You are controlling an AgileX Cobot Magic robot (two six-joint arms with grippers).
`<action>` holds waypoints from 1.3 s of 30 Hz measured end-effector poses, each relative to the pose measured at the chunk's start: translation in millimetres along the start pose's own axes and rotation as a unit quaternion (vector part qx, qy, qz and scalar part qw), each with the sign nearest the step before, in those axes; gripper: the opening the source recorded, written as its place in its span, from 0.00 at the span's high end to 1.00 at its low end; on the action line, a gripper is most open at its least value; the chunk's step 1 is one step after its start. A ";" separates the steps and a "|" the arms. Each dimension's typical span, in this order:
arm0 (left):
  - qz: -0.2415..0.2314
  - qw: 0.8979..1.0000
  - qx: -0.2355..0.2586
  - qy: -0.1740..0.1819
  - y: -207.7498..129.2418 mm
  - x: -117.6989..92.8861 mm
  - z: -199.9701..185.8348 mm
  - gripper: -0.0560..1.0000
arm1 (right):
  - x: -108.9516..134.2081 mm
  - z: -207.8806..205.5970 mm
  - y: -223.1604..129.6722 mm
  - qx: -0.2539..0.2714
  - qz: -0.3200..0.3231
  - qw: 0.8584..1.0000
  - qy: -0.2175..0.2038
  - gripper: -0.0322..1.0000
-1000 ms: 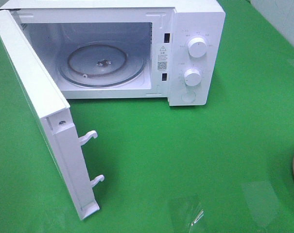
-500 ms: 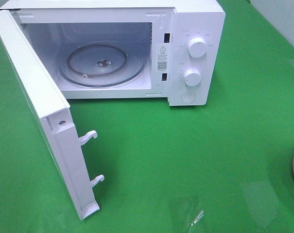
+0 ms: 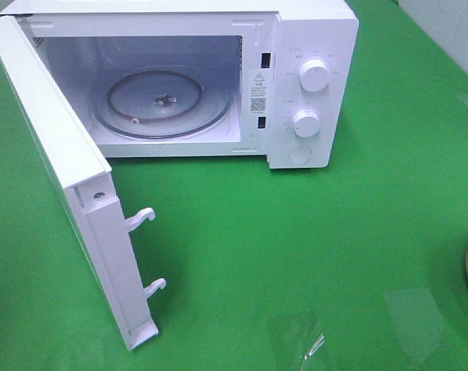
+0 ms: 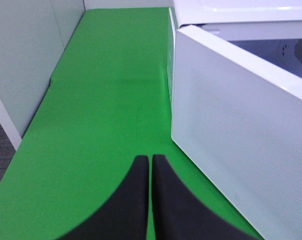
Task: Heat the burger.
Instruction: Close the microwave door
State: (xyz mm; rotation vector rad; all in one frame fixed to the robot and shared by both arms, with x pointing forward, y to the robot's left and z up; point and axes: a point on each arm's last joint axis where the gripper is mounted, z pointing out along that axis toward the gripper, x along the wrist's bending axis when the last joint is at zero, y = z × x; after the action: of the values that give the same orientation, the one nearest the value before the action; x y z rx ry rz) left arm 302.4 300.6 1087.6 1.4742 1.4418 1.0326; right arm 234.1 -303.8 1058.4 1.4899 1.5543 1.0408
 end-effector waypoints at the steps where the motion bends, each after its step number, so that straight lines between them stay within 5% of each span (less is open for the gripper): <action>1: 0.000 1.000 -0.014 0.001 4.3 0.4 9.8 0.95 | 0.0 0.0 0.0 0.000 0.000 1.000 0.000 0.23; 16: -0.001 0.990 -0.143 0.015 -34.7 2.9 83.6 0.95 | 0.0 0.0 0.0 0.000 0.000 1.000 0.000 0.23; 24: 0.009 0.992 -0.127 0.012 -49.6 2.4 116.1 0.95 | 0.0 0.0 0.0 0.000 0.000 1.000 0.000 0.23; 31: 0.031 0.994 -0.094 -0.044 -66.6 -7.7 150.6 0.95 | 0.0 0.0 0.0 0.000 0.000 1.000 0.000 0.23; 34: 0.056 0.989 -0.089 -0.103 -73.6 -18.6 167.6 0.95 | 0.0 0.0 0.0 0.000 0.000 1.000 0.000 0.23; 39: 0.054 0.987 -0.080 -0.125 -73.3 -22.1 177.8 0.95 | 0.0 0.0 0.0 0.000 0.000 1.000 0.000 0.23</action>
State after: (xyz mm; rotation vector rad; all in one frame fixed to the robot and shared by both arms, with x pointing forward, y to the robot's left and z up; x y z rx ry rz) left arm 445.0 278.7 958.6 1.5160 1.0886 0.9665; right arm 234.1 -303.8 1058.4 1.4899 1.5543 1.0408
